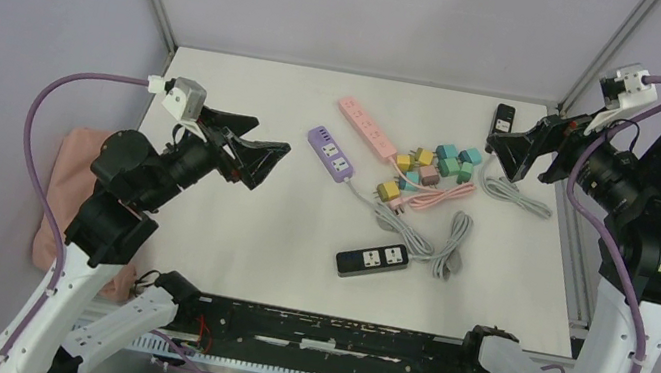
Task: Pull the plug off the socket
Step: Reset both arms
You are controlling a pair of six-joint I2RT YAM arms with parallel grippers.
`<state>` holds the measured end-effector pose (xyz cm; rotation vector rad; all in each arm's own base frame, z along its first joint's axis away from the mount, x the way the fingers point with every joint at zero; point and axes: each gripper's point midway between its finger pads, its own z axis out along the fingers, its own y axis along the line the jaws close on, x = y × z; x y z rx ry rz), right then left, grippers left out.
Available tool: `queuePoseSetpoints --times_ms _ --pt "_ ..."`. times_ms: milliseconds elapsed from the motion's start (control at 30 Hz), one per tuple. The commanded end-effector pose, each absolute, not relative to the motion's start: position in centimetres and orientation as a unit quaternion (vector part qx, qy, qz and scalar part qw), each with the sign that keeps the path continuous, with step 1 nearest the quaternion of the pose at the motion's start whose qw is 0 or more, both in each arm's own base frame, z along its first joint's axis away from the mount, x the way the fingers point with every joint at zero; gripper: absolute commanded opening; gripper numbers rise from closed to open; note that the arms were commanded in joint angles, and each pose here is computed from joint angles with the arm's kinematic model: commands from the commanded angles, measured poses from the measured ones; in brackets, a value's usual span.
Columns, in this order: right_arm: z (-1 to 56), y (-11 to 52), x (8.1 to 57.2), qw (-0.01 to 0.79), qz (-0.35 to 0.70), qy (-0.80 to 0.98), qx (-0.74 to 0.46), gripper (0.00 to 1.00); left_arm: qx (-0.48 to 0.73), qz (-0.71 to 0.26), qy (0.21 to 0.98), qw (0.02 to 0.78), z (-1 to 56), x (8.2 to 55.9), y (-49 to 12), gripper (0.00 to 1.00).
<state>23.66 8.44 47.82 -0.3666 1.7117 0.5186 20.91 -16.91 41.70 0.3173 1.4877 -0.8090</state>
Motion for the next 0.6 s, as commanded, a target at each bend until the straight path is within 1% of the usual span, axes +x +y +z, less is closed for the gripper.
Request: queuePoseSetpoints --times_ms 0,567 --pt "48.39 8.41 23.18 0.62 0.219 0.735 -0.164 1.0 0.152 -0.358 0.638 0.665 43.0 20.39 -16.79 0.99" --pt "48.45 8.22 23.17 0.623 0.212 0.735 -0.164 1.0 0.151 -0.357 0.639 0.665 42.89 20.49 -16.79 0.99"
